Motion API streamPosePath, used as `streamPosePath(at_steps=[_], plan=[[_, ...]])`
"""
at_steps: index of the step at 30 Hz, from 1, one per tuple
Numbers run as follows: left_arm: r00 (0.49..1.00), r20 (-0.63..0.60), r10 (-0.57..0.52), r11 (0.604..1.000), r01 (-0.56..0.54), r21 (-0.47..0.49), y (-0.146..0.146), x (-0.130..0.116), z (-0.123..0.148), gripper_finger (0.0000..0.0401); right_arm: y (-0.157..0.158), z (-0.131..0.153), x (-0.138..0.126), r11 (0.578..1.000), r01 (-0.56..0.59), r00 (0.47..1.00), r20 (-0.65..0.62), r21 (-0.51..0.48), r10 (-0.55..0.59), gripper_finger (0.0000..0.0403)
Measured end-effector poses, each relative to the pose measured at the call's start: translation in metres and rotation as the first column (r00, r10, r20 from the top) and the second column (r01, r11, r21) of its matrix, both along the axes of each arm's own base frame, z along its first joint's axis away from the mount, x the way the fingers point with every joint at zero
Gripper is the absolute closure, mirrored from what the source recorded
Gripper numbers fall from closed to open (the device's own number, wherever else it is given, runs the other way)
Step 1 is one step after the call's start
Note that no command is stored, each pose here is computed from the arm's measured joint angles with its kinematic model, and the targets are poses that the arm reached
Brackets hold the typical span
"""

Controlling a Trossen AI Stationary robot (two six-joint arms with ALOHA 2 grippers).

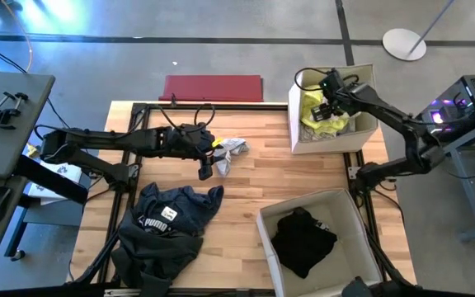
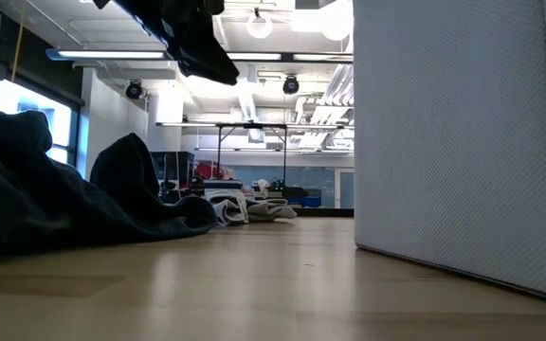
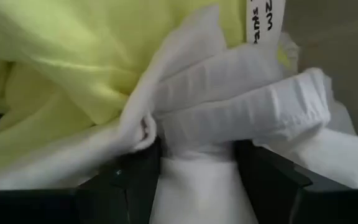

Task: Sort clothes
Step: Put the white shorts in the top white bin, then put the gray shorts in the top white bin

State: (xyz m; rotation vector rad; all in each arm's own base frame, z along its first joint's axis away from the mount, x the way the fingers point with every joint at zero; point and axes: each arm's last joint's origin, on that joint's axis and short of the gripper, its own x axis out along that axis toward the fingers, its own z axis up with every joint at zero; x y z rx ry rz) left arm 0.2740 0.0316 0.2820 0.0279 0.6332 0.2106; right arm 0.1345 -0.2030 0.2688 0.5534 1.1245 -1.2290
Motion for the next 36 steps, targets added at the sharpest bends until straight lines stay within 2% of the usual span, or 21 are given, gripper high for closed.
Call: streamPosePath(at_steps=[4, 12, 16, 20, 22, 25, 27, 31, 33, 36], plan=[[1.000, -0.017, 0.002, 1.000, -0.002, -0.004, 0.000, 0.003, -0.004, 0.0232, 0.009, 0.024, 0.002, 0.999, -0.031, 0.999, 0.018, -0.024, 0.031, 0.0197], [0.998, -0.066, 0.006, 1.000, -0.007, -0.015, 0.001, 0.007, -0.014, 0.0232, 0.051, 0.107, -0.006, 0.980, -0.021, 0.982, 0.179, -0.200, 0.057, 0.0197], [0.994, -0.109, 0.007, 1.000, -0.009, -0.020, 0.001, 0.014, -0.027, 0.0232, 0.077, 0.127, -0.007, 0.951, -0.089, 0.955, 0.247, -0.297, 0.166, 0.0197], [0.992, -0.124, 0.010, 1.000, -0.010, -0.006, 0.005, 0.020, -0.058, 0.0232, 0.105, 0.127, -0.001, 0.917, -0.186, 0.895, 0.323, -0.354, 0.307, 0.0197], [0.992, -0.116, 0.050, 0.999, -0.049, 0.012, 0.010, 0.023, -0.075, 0.0232, 0.119, 0.120, 0.006, 0.896, -0.244, 0.849, 0.365, -0.371, 0.382, 0.0197], [0.979, -0.085, 0.187, 0.982, -0.184, 0.038, 0.026, 0.026, -0.098, 0.0232, 0.138, 0.103, 0.022, 0.845, -0.339, 0.753, 0.418, -0.414, 0.507, 0.0197], [0.968, -0.068, 0.242, 0.970, -0.239, 0.042, 0.038, 0.029, -0.112, 0.0232, 0.149, 0.091, 0.034, 0.805, -0.388, 0.679, 0.452, -0.448, 0.578, 0.0197], [0.948, -0.149, 0.282, 0.959, -0.282, 0.019, 0.058, 0.031, -0.144, 0.0232, 0.172, 0.072, 0.057, 0.722, -0.468, 0.504, 0.517, -0.509, 0.692, 0.0197], [0.932, -0.202, 0.300, 0.952, -0.306, 0.004, 0.066, 0.031, -0.159, 0.0233, 0.182, 0.067, 0.067, 0.661, -0.518, 0.414, 0.517, -0.543, 0.749, 0.0197], [0.936, -0.228, 0.268, 0.953, -0.292, -0.078, 0.076, 0.034, -0.174, 0.0254, 0.196, 0.061, 0.079, 0.534, -0.592, 0.273, 0.473, -0.604, 0.838, 0.0197]])
